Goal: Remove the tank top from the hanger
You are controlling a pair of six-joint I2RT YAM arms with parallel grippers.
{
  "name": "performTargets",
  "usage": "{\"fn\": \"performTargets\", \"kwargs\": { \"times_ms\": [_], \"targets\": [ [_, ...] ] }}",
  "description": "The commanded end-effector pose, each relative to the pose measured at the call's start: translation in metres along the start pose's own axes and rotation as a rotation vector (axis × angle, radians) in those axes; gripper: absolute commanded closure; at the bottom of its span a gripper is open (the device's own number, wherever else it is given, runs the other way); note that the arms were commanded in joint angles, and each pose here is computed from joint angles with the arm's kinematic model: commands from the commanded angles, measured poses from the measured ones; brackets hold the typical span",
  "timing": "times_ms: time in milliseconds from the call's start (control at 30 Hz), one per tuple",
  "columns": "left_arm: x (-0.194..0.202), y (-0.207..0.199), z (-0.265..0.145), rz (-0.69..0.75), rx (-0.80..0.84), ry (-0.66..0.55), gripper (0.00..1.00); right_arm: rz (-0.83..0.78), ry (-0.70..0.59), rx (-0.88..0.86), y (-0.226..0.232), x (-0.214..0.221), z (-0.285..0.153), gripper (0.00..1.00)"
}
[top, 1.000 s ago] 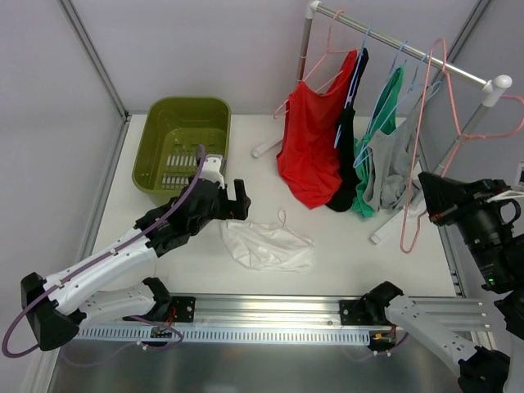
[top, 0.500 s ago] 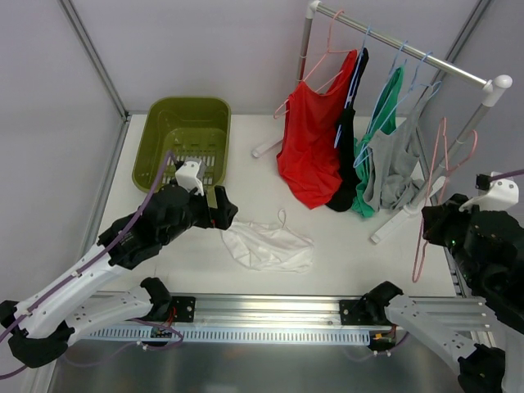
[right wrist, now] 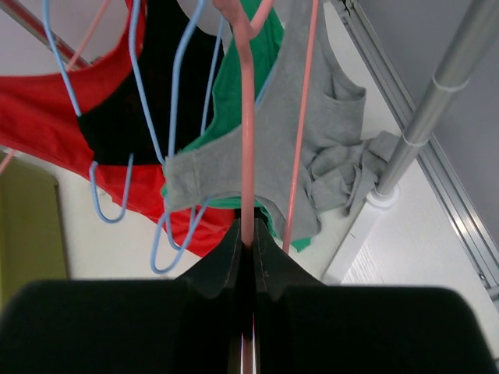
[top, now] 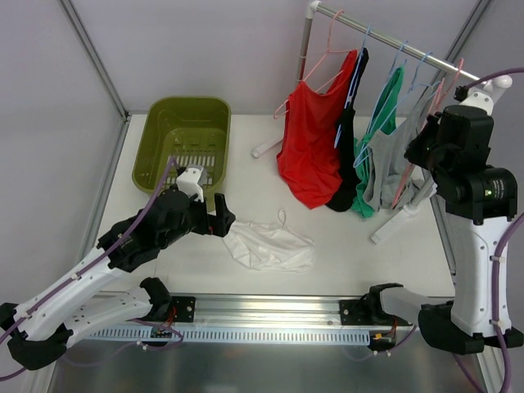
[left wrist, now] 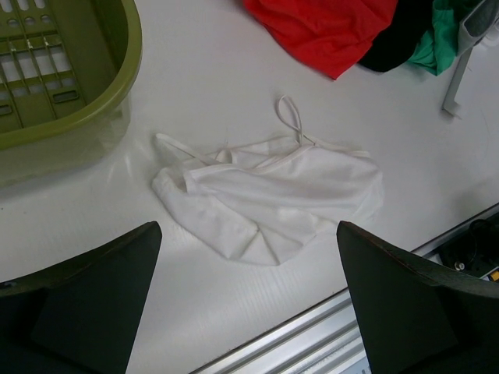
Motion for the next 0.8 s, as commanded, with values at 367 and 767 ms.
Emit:
{"fn": "performTargets", "kwargs": {
  "times_ms": [367, 767],
  "targets": [
    [0.005, -0.001, 0.007, 0.038, -0.005, 0.036, 0.01, 0.082, -0.056, -0.024, -0.018, -0.045, 0.045, 1.00],
    [0.004, -0.008, 0.007, 0.067, 0.017, 0.047, 0.01, 0.106, 0.001, -0.019, -0.032, 0.004, 0.081, 1.00]
  ]
}}
Point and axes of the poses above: each gripper's point midway between its finger pads, its own z axis out along the fingers, its own y axis along the line the jaws close on, x = y × z, the point moved 8 cm from there along -z, back along the fingers, and after that the axes turned 6 degrees about -z, right-handed, at the moved point
